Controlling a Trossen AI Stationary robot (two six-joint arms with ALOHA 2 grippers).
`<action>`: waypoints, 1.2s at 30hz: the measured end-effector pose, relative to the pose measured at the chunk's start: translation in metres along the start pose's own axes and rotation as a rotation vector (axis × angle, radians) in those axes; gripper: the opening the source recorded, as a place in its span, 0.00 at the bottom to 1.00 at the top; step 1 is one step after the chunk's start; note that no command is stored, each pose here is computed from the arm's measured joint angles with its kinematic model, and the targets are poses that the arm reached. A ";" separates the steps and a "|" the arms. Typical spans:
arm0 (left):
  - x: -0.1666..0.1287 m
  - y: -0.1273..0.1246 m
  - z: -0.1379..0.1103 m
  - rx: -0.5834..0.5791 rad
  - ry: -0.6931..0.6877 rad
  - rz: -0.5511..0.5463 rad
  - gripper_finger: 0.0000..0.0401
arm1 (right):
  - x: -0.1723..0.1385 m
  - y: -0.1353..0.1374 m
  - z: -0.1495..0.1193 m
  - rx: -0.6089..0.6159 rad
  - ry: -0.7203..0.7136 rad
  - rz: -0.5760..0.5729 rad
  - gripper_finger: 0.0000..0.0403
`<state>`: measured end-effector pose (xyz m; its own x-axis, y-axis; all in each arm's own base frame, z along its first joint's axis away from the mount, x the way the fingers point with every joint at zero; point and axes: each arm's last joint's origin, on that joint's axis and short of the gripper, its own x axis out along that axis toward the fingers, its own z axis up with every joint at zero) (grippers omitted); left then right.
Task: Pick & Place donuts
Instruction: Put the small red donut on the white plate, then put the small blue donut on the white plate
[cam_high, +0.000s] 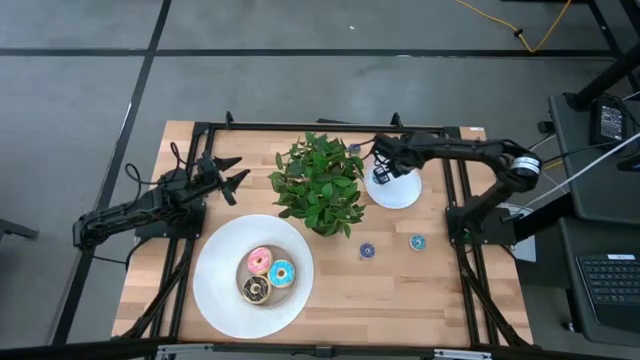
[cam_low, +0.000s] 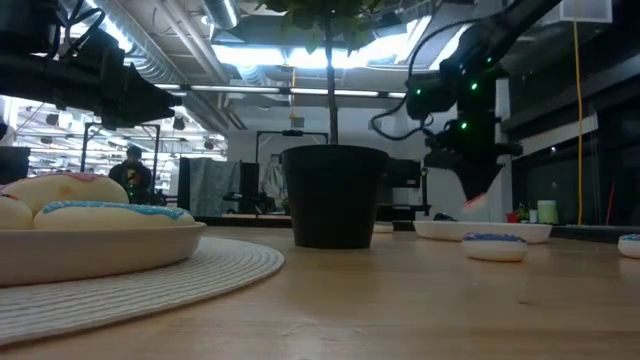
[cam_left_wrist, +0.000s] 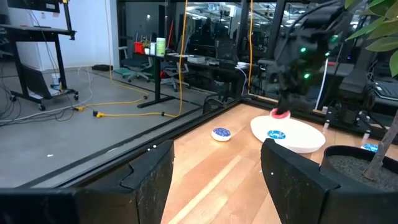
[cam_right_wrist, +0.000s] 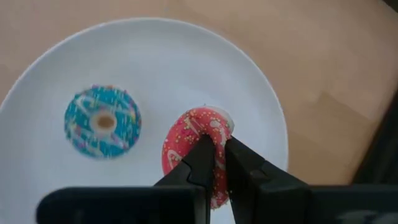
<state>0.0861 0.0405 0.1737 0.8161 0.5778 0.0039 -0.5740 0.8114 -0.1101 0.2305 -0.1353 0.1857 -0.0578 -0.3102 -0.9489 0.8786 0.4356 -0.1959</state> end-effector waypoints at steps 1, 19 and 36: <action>0.000 0.000 0.000 0.000 0.000 0.000 0.58 | 0.004 0.000 0.002 0.008 0.002 0.000 0.09; 0.000 0.000 0.000 0.000 0.000 0.000 0.58 | 0.042 -0.003 0.021 0.087 0.041 0.007 0.10; 0.000 0.000 0.000 0.000 0.000 0.000 0.58 | 0.023 -0.010 0.020 0.039 -0.006 0.006 0.45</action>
<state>0.0861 0.0405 0.1737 0.8159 0.5781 0.0035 -0.5743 0.8112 -0.1104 0.2296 -0.1634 0.1704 -0.0499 -0.3124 -0.9486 0.8969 0.4039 -0.1803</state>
